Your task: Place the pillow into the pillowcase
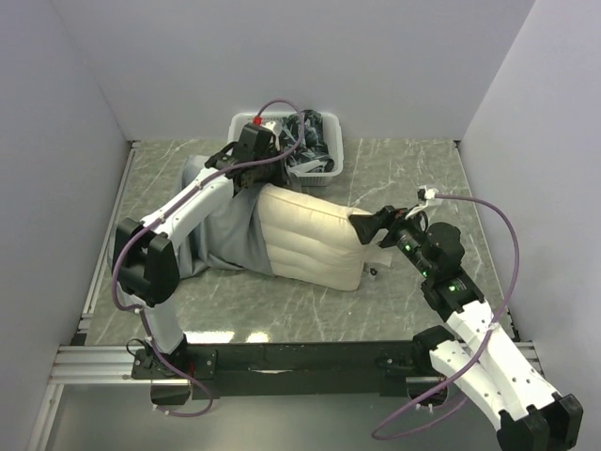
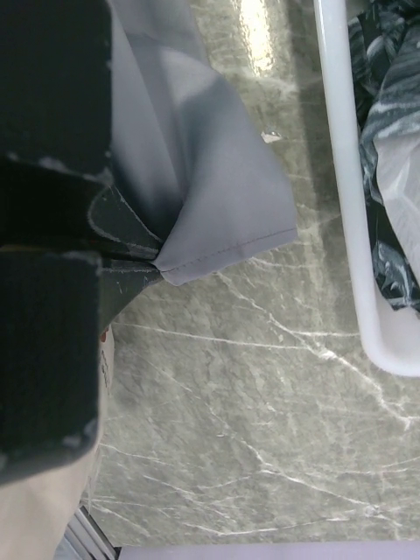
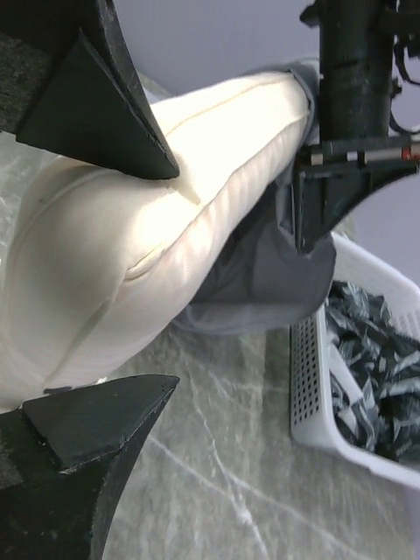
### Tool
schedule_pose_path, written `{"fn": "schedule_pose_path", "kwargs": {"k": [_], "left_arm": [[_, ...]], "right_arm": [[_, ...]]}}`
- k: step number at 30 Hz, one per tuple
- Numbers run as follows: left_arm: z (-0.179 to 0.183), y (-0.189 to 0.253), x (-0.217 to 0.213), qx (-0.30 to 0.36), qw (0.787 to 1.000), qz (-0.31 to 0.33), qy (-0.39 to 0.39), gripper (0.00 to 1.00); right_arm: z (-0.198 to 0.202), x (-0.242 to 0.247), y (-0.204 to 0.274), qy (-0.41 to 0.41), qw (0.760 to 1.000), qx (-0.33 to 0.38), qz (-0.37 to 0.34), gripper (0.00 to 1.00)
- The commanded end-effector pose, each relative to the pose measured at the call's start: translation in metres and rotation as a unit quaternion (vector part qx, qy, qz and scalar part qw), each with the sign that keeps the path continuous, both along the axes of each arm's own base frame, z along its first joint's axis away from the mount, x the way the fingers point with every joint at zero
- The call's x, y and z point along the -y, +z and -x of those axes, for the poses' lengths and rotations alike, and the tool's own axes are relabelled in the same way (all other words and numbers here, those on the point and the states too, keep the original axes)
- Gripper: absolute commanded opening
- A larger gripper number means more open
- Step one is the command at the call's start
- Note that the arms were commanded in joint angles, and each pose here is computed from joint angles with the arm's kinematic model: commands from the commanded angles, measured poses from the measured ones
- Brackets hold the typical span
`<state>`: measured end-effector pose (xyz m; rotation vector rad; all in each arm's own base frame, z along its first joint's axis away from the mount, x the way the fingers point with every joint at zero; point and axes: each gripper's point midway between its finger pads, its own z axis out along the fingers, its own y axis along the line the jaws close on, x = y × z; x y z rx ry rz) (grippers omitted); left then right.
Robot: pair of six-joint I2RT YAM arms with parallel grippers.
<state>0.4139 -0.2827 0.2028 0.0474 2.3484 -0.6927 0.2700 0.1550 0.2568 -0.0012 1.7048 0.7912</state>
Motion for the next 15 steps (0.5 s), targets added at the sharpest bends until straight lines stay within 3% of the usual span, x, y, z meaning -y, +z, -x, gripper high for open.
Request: {"fn": "schedule_pose_path", "kwargs": {"k": [1, 2, 5, 6, 8, 9, 11, 12, 15], "left_arm": [[0.012, 0.047, 0.021, 0.058, 0.997, 0.027, -0.039, 0.02], [0.012, 0.05, 0.021, 0.064, 0.997, 0.027, -0.041, 0.03], [0.013, 0.062, 0.024, 0.076, 0.996, 0.027, -0.049, 0.05], [0.013, 0.07, 0.026, 0.084, 0.995, 0.028, -0.053, 0.08], [0.014, 0.079, 0.023, 0.098, 0.993, 0.022, -0.053, 0.11], [0.015, 0.087, 0.022, 0.108, 0.993, 0.022, -0.052, 0.19], [0.018, 0.108, 0.011, 0.134, 0.99, 0.017, -0.039, 0.41], [0.019, 0.115, 0.006, 0.144, 0.989, 0.014, -0.029, 0.55], [0.031, 0.147, -0.023, 0.184, 0.983, 0.004, 0.029, 0.82]], "right_arm": [[0.009, -0.021, 0.009, 0.057, 0.998, 0.013, -0.023, 0.95], [0.011, -0.025, 0.009, 0.063, 0.997, 0.01, -0.032, 0.91], [0.011, -0.031, -0.002, 0.063, 0.997, -0.006, -0.035, 0.57], [0.007, -0.029, -0.009, 0.056, 0.998, -0.02, -0.031, 0.37], [0.003, -0.027, -0.013, 0.043, 0.998, -0.03, -0.025, 0.21], [0.0, -0.023, -0.015, 0.028, 0.999, -0.037, -0.019, 0.09], [-0.003, -0.017, -0.013, 0.01, 0.999, -0.039, -0.018, 0.0], [-0.005, -0.013, -0.012, -0.004, 0.999, -0.041, -0.013, 0.0], [-0.005, -0.009, -0.004, -0.012, 0.999, -0.036, -0.012, 0.0]]}}
